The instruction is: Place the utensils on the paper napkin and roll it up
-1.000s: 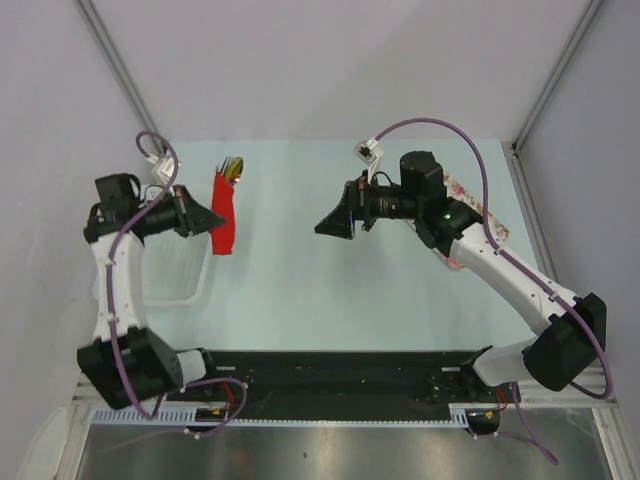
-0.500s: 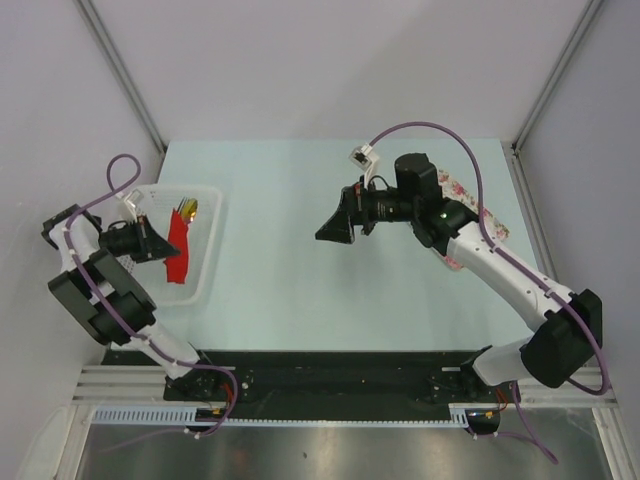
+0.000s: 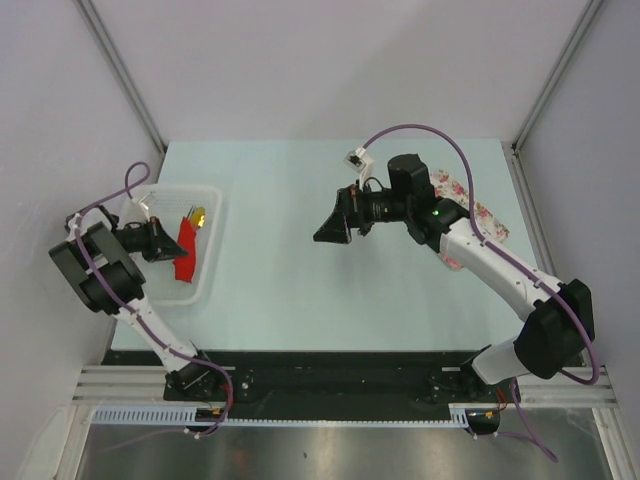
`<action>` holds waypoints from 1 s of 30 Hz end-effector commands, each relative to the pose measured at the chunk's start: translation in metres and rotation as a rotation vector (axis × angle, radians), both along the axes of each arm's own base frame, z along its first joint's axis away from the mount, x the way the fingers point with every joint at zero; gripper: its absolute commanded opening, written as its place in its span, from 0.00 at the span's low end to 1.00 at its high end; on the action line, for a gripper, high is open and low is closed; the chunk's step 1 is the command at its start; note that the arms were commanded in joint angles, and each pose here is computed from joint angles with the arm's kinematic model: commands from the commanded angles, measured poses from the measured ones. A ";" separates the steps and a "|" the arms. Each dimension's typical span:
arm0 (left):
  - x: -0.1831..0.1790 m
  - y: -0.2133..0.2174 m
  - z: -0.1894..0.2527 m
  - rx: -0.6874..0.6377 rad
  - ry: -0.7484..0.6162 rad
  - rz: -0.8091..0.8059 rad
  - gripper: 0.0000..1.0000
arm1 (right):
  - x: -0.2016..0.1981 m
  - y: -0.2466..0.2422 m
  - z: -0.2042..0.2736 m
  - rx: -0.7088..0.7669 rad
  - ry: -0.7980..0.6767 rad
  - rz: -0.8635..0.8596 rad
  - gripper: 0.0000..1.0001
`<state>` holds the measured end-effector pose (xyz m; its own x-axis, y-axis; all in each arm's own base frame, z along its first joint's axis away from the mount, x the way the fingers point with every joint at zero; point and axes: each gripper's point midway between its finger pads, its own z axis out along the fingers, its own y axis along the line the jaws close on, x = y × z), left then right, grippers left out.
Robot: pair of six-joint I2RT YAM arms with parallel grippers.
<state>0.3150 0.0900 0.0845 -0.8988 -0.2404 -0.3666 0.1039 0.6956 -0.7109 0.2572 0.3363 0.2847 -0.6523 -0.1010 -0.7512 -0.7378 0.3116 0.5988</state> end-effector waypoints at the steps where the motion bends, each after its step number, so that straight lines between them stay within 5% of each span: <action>1: 0.022 -0.007 0.005 -0.030 -0.030 0.009 0.00 | 0.003 0.001 0.004 0.014 -0.027 0.013 1.00; 16: 0.037 -0.010 -0.042 -0.041 0.103 0.069 0.01 | 0.008 0.002 -0.003 0.010 0.006 0.017 1.00; 30: 0.034 0.010 -0.055 0.151 0.159 0.140 0.37 | 0.008 0.007 0.006 0.030 0.023 0.032 1.00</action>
<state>0.3453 0.0849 0.0282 -0.9145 -0.3579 -0.1884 -0.1281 0.6982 -0.7043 0.2623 0.3383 0.2719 -0.6869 -0.1154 -0.7176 -0.7117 0.3070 0.6319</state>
